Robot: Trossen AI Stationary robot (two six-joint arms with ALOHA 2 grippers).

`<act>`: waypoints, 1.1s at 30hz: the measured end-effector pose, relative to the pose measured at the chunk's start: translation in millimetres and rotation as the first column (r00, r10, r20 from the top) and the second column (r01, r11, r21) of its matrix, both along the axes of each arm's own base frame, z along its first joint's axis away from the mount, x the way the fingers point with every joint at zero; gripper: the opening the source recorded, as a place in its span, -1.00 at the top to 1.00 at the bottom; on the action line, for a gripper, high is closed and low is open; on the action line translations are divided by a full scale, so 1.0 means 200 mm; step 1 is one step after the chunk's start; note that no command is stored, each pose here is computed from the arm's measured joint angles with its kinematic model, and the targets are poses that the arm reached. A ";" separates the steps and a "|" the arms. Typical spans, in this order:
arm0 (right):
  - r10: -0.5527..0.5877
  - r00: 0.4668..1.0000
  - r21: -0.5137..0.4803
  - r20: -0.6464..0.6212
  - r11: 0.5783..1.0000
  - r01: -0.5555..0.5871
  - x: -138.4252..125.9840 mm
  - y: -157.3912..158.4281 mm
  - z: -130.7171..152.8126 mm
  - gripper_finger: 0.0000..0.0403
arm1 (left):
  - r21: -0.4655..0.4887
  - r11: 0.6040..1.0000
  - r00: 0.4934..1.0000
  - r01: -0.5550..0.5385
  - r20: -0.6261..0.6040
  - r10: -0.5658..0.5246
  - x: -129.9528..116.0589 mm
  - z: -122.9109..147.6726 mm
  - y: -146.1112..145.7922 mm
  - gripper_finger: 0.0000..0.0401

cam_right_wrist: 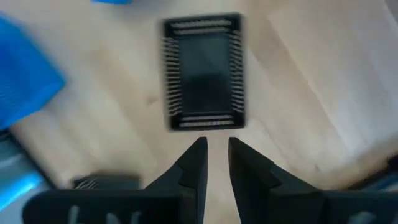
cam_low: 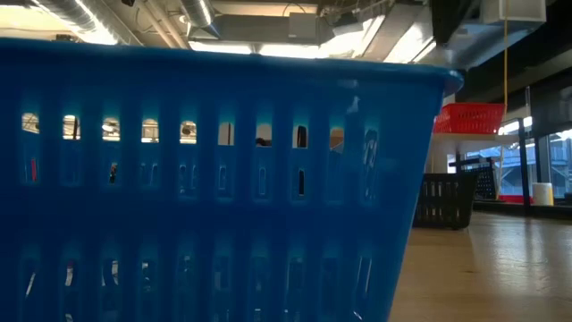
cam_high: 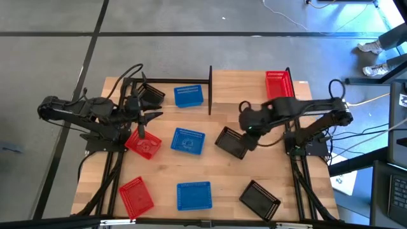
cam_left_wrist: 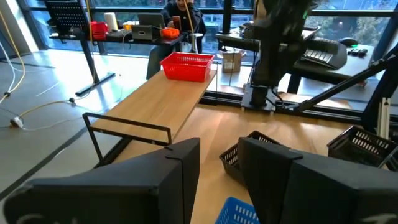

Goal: Stack baskets on shelf by color
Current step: Put the middle right black bin on the shelf

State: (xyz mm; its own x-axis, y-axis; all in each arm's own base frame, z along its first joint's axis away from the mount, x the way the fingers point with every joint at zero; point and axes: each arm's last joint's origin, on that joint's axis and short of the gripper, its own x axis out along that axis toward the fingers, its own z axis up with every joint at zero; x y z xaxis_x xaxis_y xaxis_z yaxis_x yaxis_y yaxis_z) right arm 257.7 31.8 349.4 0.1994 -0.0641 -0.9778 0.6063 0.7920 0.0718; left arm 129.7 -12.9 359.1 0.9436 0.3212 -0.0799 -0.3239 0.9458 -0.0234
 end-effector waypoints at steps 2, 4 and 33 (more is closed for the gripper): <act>-0.070 0.997 0.006 -0.025 0.998 0.070 0.02 -0.03 -0.11 0.69 | 0.000 1.000 1.000 0.000 0.000 0.000 0.00 0.00 0.00 0.49; -0.108 0.993 0.006 -0.040 0.994 0.108 0.03 -0.07 -0.20 0.69 | 0.000 1.000 1.000 0.000 0.000 0.000 0.00 0.00 0.00 0.49; -0.135 0.991 0.078 -0.001 0.988 0.135 0.01 -0.27 -0.78 0.69 | -0.002 1.000 1.000 0.007 -0.010 -0.007 0.00 -0.01 0.00 0.49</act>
State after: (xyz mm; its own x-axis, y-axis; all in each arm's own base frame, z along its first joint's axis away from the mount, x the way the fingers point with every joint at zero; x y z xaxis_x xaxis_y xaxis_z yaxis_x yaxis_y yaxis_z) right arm 259.6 -21.6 193.8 0.1984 -0.0145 -0.9800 0.7070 0.6946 0.1329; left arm 129.5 -13.0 358.0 0.9449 0.3147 -0.0905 -0.3178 0.9479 -0.0221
